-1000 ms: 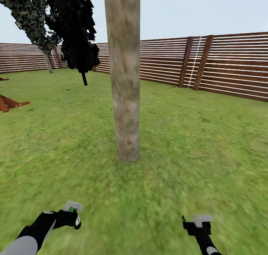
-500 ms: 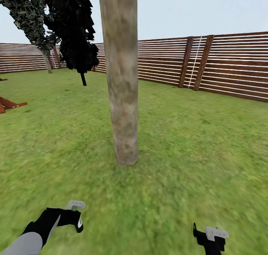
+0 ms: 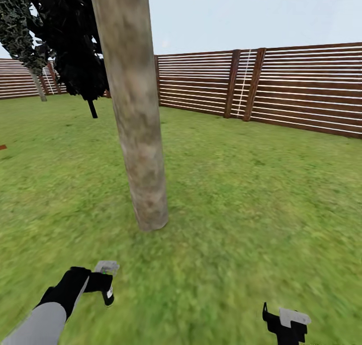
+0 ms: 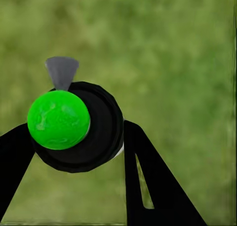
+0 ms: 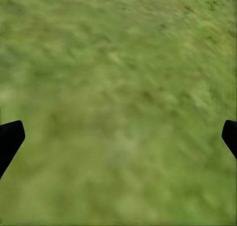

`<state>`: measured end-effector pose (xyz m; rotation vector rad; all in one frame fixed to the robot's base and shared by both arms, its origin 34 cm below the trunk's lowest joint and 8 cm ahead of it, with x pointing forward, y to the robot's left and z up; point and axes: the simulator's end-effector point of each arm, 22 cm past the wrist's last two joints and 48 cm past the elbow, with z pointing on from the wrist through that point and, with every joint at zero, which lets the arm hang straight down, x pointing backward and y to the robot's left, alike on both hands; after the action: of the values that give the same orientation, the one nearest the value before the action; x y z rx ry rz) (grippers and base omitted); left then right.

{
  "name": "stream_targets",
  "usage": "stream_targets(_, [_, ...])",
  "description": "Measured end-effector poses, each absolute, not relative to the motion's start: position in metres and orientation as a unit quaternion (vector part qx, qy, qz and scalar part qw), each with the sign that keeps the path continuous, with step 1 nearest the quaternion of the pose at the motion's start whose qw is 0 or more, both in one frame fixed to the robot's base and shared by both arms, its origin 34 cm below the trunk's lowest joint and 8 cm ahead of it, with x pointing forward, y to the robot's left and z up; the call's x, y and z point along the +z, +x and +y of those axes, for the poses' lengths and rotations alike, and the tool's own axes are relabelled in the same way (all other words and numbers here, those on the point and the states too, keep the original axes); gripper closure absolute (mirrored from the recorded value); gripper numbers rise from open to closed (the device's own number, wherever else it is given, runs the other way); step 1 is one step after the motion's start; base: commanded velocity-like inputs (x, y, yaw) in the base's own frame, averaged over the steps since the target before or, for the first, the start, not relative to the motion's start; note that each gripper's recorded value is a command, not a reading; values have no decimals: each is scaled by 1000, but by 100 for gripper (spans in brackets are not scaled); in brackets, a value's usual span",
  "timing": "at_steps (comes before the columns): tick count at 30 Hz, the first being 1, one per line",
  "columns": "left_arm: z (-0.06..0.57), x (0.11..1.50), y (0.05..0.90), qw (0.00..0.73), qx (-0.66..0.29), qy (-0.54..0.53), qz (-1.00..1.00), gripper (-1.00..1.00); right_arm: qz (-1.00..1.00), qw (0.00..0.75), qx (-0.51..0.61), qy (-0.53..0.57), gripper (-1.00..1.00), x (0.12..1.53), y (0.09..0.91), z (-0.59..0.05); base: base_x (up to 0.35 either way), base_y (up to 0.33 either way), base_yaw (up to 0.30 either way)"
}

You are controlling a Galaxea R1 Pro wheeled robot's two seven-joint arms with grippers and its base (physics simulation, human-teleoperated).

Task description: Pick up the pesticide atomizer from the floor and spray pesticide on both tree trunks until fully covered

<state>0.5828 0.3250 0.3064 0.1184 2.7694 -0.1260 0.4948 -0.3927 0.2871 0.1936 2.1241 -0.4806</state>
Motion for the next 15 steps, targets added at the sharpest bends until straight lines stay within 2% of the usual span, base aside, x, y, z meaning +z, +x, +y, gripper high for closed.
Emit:
stream_targets(6, [317,319,596,158,-29,58,985,100,880,465,-94,28,-100,276,506,-337,0,0,-1])
stream_targets(9, [316,318,594,155,-24,70,985,100,881,466,-82,23,-100,275,507,-331,175,-39,0])
stream_targets(12, [313,318,594,155,-25,72,985,100,881,466,-80,23,-100,275,508,-330,237,-157,0])
stream_targets(15, [310,318,595,155,-27,72,985,100,881,466,-81,23,-100,275,507,-332,65,-254,0])
